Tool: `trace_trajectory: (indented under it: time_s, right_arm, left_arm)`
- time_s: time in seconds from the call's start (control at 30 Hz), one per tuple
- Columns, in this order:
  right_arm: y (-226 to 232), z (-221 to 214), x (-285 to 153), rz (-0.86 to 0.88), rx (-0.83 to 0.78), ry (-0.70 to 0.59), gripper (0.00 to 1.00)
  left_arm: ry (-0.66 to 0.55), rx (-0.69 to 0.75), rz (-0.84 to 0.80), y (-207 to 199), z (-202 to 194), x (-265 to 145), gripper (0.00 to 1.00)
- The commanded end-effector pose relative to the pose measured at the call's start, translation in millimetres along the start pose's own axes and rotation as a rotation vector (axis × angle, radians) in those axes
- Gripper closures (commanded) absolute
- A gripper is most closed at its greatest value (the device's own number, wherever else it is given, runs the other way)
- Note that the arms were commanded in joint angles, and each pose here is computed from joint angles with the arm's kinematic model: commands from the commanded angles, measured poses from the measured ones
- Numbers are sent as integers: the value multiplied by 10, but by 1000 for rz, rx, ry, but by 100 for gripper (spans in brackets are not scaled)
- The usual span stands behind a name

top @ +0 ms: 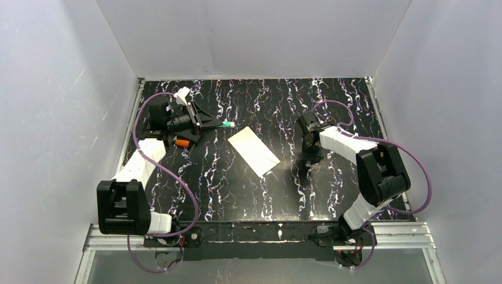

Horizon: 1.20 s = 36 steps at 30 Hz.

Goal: Place the letter into the envelope and seal it

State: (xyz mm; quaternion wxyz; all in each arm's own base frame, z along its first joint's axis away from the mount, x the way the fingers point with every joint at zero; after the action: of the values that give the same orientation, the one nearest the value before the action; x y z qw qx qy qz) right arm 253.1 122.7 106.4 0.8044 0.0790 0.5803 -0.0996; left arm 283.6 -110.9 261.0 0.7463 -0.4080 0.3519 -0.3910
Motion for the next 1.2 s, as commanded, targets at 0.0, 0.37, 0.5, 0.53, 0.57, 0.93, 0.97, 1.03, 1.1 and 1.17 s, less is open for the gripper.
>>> trace_trajectory:
  time_s: [0.0,0.37,0.5,0.53,0.57,0.93,0.97,1.03,1.1,1.17]
  right_arm:
    - [42,113,-59,10,14,-36,75]
    - [451,424,-650,416,36,-150,96]
    - [860,590,-1302,891,73,-166,95]
    - [931,599,-1507,1022,77,-153,94]
    - [985,633,-1676,1123,98,-161,94]
    - [1092,715,-2698,1734,180,-164,94]
    - [1108,703,-2731,1744,171,-161,94]
    - [1165,672,-2746,1724,139,-147,94]
    - [1206,631,-2750,1716,115,-140,94]
    - [1220,604,-2733,1698,113,-143,94]
  left_arm:
    - [5,56,-44,-181,22,-56,100]
    - [15,53,-59,-262,42,-21,100]
    - [40,31,-85,-361,60,21,100]
    - [47,23,-96,-402,79,22,100]
    - [53,14,-106,-443,98,20,100]
    - [47,-49,-196,-954,295,-45,100]
    - [49,-53,-197,-972,295,-30,100]
    - [58,-45,-207,-1017,284,-12,100]
    - [66,-37,-215,-1058,273,1,100]
    - [64,-24,-222,-1099,274,-7,100]
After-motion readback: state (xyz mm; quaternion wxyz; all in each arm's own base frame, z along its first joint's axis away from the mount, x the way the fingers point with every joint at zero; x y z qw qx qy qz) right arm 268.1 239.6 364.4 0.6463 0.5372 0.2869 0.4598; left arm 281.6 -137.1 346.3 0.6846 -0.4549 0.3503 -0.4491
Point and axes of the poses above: each gripper's point midway between its finger pads, its own x axis out along the fingers, its own y axis along the line the jaws close on, z = x × y, the point moved 8 cm from there along -x, back along the fingers, and after that the axes turned 9 degrees about x, right-handed, at the moved point
